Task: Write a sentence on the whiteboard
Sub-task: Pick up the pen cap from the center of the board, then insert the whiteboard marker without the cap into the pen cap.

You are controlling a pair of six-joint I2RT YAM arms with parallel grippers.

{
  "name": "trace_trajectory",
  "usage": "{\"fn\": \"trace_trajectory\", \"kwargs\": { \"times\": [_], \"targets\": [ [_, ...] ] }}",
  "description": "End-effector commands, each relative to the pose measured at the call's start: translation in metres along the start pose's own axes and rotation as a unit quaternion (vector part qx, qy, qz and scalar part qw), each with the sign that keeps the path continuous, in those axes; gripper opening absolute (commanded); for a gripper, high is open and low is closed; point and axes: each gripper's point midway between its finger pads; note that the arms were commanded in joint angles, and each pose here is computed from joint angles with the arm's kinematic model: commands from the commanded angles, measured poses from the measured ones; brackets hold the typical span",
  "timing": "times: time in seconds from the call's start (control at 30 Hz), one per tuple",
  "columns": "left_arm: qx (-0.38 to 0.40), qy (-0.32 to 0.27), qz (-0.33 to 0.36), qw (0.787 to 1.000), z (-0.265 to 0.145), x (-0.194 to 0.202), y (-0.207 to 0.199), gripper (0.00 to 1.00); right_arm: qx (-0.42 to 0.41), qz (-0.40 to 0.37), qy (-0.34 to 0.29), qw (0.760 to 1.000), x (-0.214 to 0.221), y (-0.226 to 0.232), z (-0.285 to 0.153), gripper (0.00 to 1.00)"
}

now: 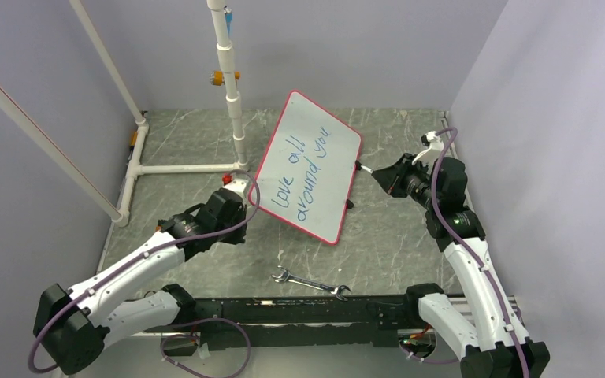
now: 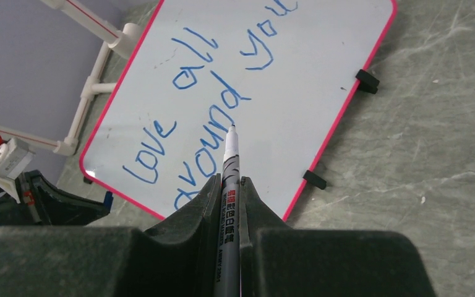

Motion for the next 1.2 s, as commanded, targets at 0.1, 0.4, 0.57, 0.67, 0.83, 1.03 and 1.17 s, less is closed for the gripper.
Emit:
{"fn": "trace_trajectory", "kwargs": {
  "times": [0.1,0.4,0.57,0.67,0.83,1.03,1.17],
  "targets": [
    [-0.016,-0.013,0.064,0.998,-0.036,-0.03,0.004,0.0,-0.048,0.0,-0.025,0.999,-0.021,0.026,-0.009,0.0],
    [0.034,-0.121,0.174,0.977,-0.084,-0.09,-0.013,0.0,-0.081,0.005,-0.025,0.996,-0.025,0.039,-0.009,0.0],
    [0.113,-0.19,0.257,0.941,-0.117,-0.125,-0.047,0.0,-0.114,0.004,-0.024,0.993,-0.028,0.051,-0.011,0.0],
    [0.145,-0.219,0.286,0.921,-0.131,-0.139,-0.064,0.0,-0.131,0.001,-0.023,0.991,-0.031,0.057,-0.012,0.0],
    [0.187,-0.249,0.321,0.895,-0.133,-0.15,-0.086,0.0,-0.17,-0.007,-0.024,0.985,-0.034,0.071,-0.015,0.0],
    [0.26,-0.278,0.385,0.841,-0.132,-0.144,-0.115,0.0,-0.244,-0.025,-0.005,0.969,-0.032,0.095,-0.02,0.0],
    [0.29,-0.271,0.41,0.821,-0.135,-0.139,-0.125,0.0,-0.289,-0.038,0.009,0.957,-0.029,0.113,-0.022,0.0]
  ]
}}
Point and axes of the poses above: each gripper's point midway between its finger pads, its own z axis out along the fingers, its own y axis along the line the jaws close on, x = y × z, and after that the axes turned 4 degrees about -z, right-handed
